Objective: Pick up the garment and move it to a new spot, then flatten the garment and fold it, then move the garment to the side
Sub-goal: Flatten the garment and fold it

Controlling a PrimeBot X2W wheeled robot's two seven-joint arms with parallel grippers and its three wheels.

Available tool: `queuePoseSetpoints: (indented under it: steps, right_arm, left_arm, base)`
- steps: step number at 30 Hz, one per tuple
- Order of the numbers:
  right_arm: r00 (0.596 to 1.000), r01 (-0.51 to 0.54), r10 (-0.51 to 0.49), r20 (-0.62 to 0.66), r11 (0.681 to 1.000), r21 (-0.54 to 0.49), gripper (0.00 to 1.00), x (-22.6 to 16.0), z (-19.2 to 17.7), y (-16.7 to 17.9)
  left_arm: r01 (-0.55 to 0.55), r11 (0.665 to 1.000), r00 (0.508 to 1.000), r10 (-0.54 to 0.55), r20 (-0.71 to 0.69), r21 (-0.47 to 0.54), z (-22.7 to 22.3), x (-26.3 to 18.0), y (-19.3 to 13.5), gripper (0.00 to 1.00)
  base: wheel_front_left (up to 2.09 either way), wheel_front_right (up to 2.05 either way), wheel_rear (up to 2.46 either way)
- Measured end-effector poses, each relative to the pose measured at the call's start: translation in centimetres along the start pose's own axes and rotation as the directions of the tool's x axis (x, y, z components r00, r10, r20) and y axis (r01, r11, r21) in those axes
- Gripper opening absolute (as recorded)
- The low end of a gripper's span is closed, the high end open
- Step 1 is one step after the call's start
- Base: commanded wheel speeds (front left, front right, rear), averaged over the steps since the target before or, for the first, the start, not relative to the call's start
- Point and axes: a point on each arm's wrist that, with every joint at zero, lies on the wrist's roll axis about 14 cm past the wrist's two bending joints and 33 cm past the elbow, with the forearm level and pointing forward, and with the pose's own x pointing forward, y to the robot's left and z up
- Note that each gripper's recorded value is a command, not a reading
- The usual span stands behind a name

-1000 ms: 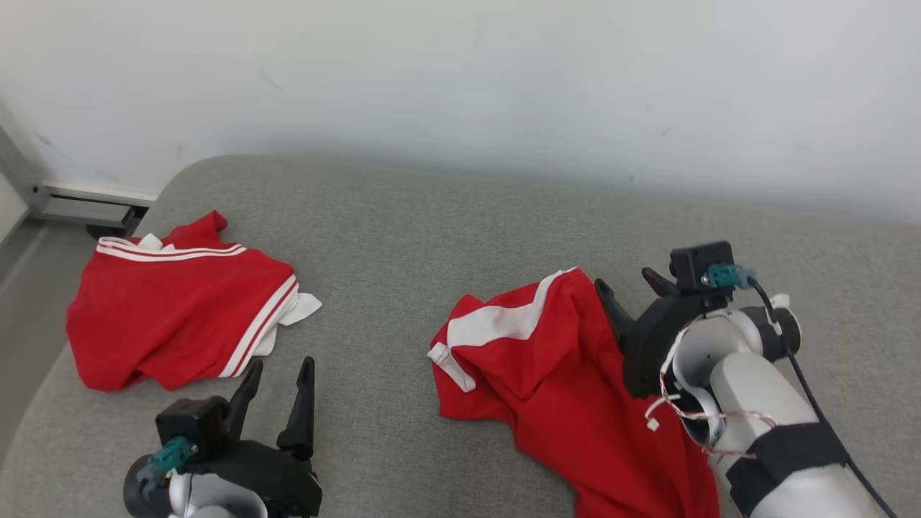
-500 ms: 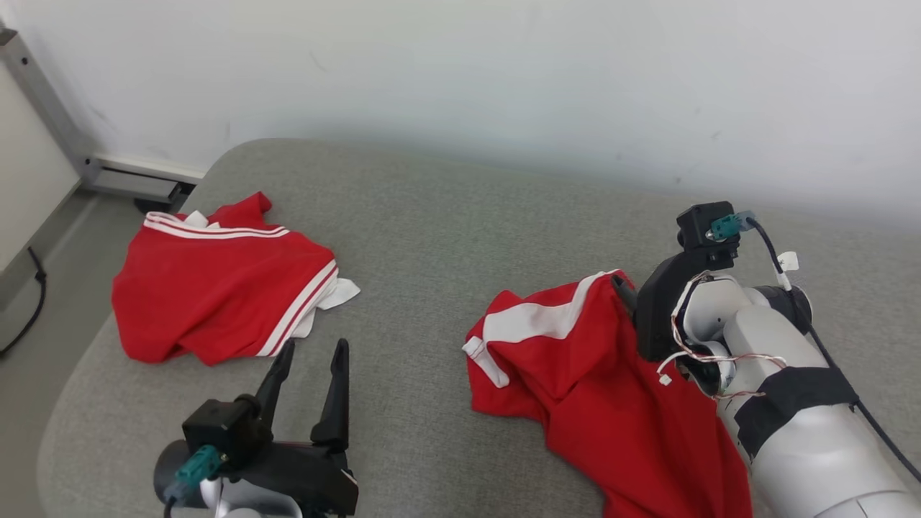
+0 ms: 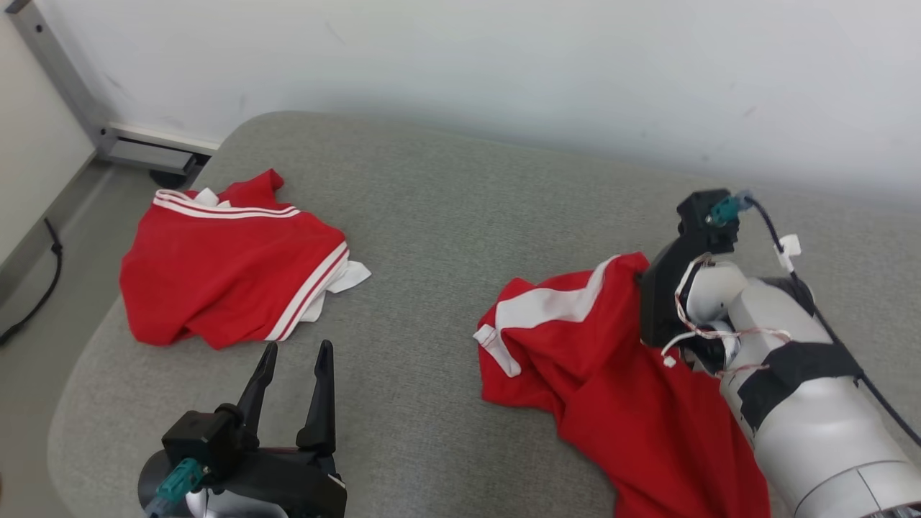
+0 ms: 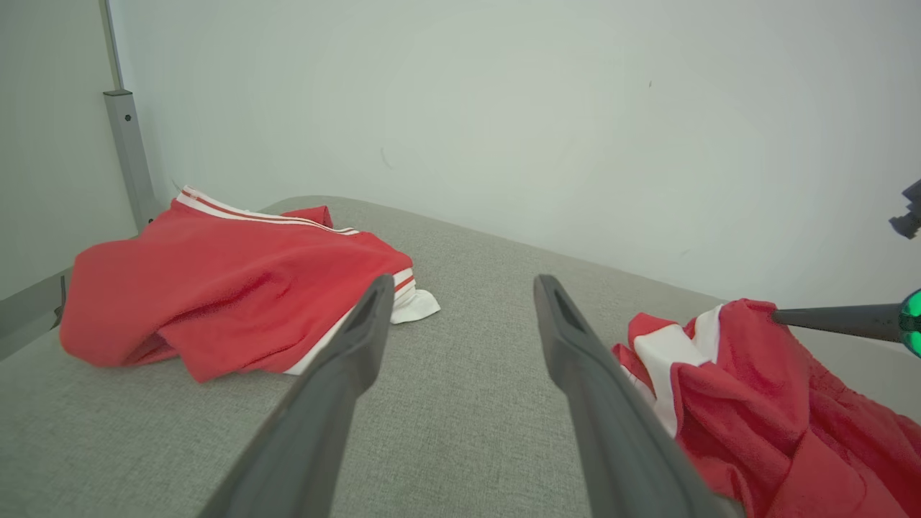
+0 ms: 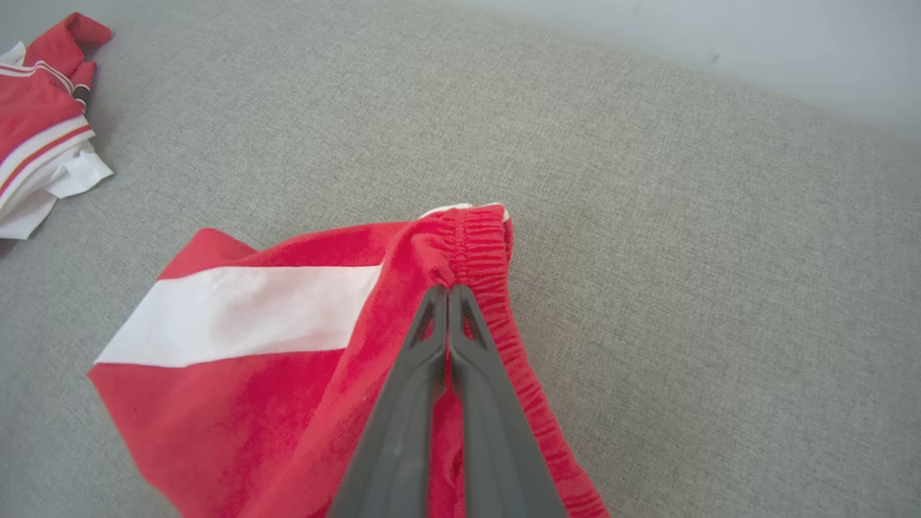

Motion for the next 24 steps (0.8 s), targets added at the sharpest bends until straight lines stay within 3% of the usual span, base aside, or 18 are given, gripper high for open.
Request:
queuePoseSetpoints:
  steps: [7, 13, 19, 24]
  right_arm:
    - [0.992, 0.007, -0.014, 0.128, 0.998, 0.058, 0.0, -1.4, 3.1, -1.5]
    - [0.961, 0.035, -0.059, 0.27, 0.995, 0.095, 0.0, -3.6, 4.8, -4.1]
    - [0.946, 0.135, -0.172, 0.276, 0.98, 0.147, 0.0, -5.9, -0.3, -9.3]
    - [0.935, 0.196, -0.255, 0.247, 0.951, 0.239, 0.0, -8.3, -7.3, -11.9]
  left_arm:
    - [0.049, 0.999, 0.999, -0.049, 0.012, 0.016, 0.2, 0.9, -1.5, 1.0]
    - [0.09, 0.996, 0.996, -0.09, 0.007, 0.008, -0.1, 1.4, -2.9, 1.0]
    - [0.149, 0.989, 0.989, -0.149, -0.012, 0.002, -0.9, 1.9, -4.9, 1.0]
    - [0.223, 0.975, 0.975, -0.223, -0.025, -0.004, -1.5, 2.4, -7.4, 1.0]
  base:
    - [0.0, 0.0, 0.0]
    - [0.0, 0.0, 0.0]
    - [0.0, 0.0, 0.0]
    - [0.0, 0.0, 0.0]
